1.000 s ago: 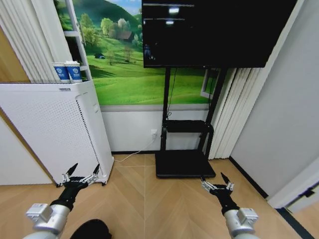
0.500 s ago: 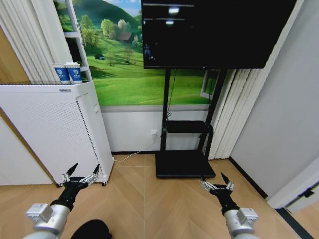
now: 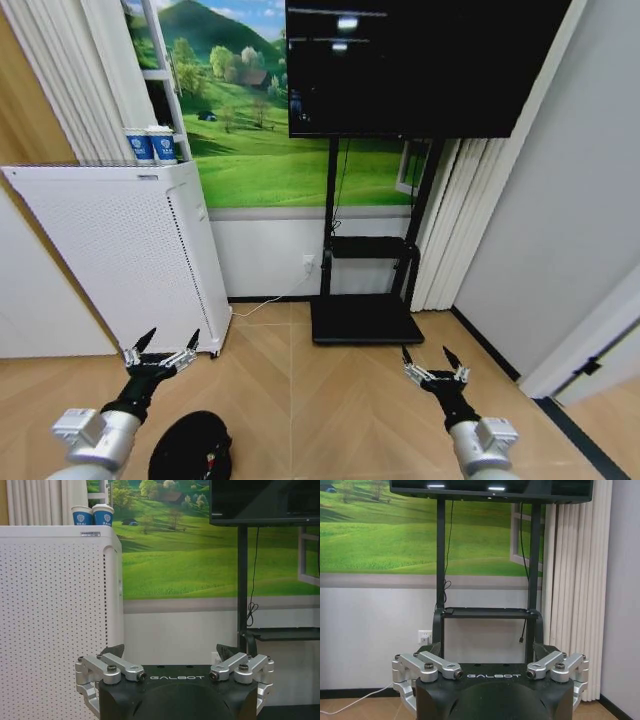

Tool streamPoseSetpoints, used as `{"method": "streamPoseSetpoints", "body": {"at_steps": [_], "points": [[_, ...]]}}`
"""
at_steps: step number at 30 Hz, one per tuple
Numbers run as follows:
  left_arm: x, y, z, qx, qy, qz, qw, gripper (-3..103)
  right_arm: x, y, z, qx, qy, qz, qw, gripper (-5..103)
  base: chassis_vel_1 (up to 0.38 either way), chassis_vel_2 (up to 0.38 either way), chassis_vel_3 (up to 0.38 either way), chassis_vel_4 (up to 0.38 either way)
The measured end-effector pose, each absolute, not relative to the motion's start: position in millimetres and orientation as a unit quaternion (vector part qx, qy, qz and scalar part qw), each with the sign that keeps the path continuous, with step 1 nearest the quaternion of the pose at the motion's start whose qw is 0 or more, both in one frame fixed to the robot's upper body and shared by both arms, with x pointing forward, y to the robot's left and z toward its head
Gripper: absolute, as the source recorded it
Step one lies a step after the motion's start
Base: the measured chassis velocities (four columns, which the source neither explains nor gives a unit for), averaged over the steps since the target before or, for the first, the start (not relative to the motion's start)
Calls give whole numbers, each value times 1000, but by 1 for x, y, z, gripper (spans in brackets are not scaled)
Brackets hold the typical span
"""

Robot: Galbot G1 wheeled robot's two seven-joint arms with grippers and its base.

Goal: Pick up the trash bin and place the garbage on the floor into it.

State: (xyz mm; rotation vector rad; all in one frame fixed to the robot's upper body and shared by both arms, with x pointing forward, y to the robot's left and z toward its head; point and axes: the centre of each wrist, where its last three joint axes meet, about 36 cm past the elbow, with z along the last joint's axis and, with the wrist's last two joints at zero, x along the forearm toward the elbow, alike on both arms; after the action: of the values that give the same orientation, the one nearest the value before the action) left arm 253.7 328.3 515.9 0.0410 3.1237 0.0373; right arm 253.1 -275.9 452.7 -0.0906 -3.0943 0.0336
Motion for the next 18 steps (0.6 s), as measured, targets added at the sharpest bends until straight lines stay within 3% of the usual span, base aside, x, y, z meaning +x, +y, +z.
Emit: {"method": "streamPoseSetpoints", "body": {"at_steps": [18], "points": [[254, 328, 516, 13, 1000, 12, 8, 100, 253, -276, 453, -29, -999, 11, 23, 100, 350, -344, -342, 339]]}}
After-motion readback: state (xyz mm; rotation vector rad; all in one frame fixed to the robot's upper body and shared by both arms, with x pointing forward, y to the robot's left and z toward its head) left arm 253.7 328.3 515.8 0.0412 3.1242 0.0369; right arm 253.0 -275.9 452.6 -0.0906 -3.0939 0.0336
